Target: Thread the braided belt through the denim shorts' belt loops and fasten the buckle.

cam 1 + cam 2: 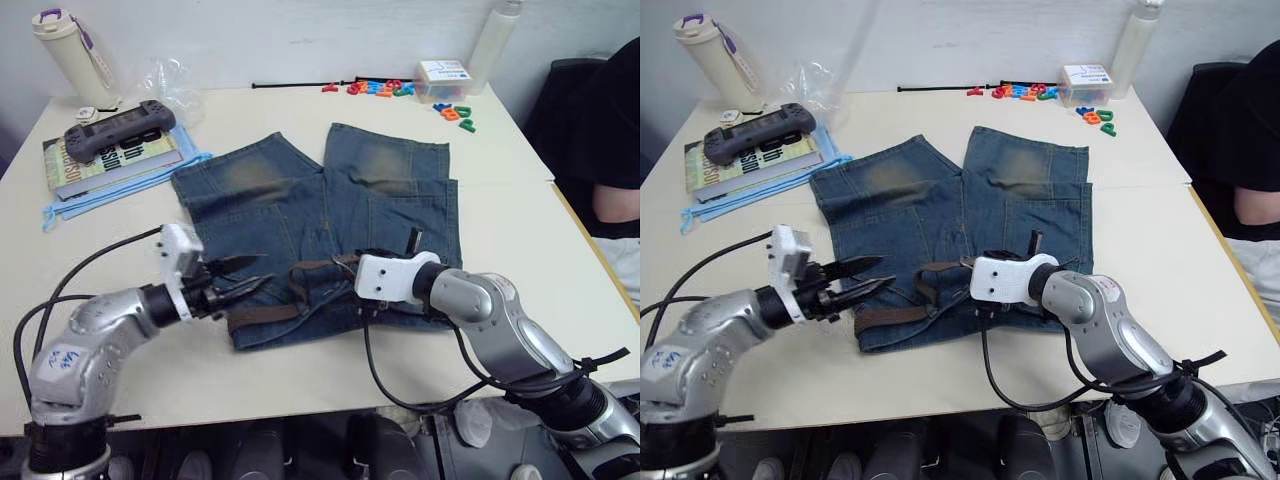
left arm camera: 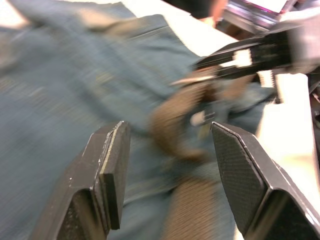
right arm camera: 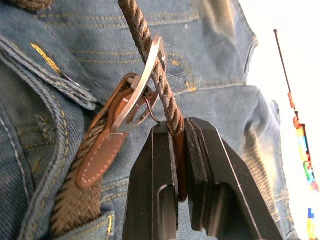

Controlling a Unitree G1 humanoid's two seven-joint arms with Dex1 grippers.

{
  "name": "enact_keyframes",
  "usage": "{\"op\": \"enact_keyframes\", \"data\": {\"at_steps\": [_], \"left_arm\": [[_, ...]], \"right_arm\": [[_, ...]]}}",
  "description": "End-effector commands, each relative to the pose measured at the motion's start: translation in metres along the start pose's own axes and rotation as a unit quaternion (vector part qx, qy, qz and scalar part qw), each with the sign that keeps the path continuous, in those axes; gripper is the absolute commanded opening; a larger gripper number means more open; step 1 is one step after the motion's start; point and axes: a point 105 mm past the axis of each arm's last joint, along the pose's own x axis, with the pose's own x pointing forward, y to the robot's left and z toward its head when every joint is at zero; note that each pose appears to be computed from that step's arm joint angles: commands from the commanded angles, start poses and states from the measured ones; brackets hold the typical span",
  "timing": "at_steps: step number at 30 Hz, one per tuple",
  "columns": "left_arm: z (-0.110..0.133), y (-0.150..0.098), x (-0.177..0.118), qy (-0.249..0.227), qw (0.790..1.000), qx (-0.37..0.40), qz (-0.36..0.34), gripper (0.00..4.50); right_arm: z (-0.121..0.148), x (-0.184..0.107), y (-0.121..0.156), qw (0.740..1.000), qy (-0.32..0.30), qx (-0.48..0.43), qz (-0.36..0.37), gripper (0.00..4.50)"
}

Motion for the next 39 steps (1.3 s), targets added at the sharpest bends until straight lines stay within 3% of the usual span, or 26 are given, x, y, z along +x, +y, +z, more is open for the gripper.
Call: {"op": "enact_keyframes", "data": {"at_steps": [1,7,11,16,25,30,34,39], "left_arm": [[-0.006,0.015,0.02,0.01,0.999,0.039,0.0,2.86],[-0.05,0.011,0.045,0.099,0.983,0.142,-0.053,2.86],[-0.078,0.01,0.036,0.158,0.966,0.19,-0.077,2.86],[-0.092,0.012,0.023,0.194,0.951,0.223,-0.092,2.86],[-0.104,0.011,0.014,0.206,0.943,0.242,-0.1,2.86],[-0.109,0.008,0.011,0.212,0.939,0.249,-0.105,2.86],[-0.109,0.009,0.011,0.211,0.939,0.253,-0.099,2.86],[-0.1,0.01,0.019,0.186,0.943,0.262,-0.085,2.86]], "right_arm": [[0.015,-0.011,-0.009,0.999,-0.028,-0.028,-0.037,0.0],[0.014,-0.015,-0.008,0.998,-0.024,-0.029,-0.052,0.0],[0.012,-0.024,-0.02,0.996,-0.022,-0.025,-0.083,0.0],[0.003,-0.048,-0.05,0.991,-0.02,-0.036,-0.128,0.0],[-0.032,-0.081,-0.074,0.989,0.029,-0.06,-0.132,0.0],[-0.049,-0.094,-0.097,0.98,0.077,-0.053,-0.175,0.0],[-0.037,-0.088,-0.101,0.98,0.05,-0.048,-0.188,0.0],[0.008,-0.064,-0.067,0.99,-0.05,-0.043,-0.124,0.0]]}}
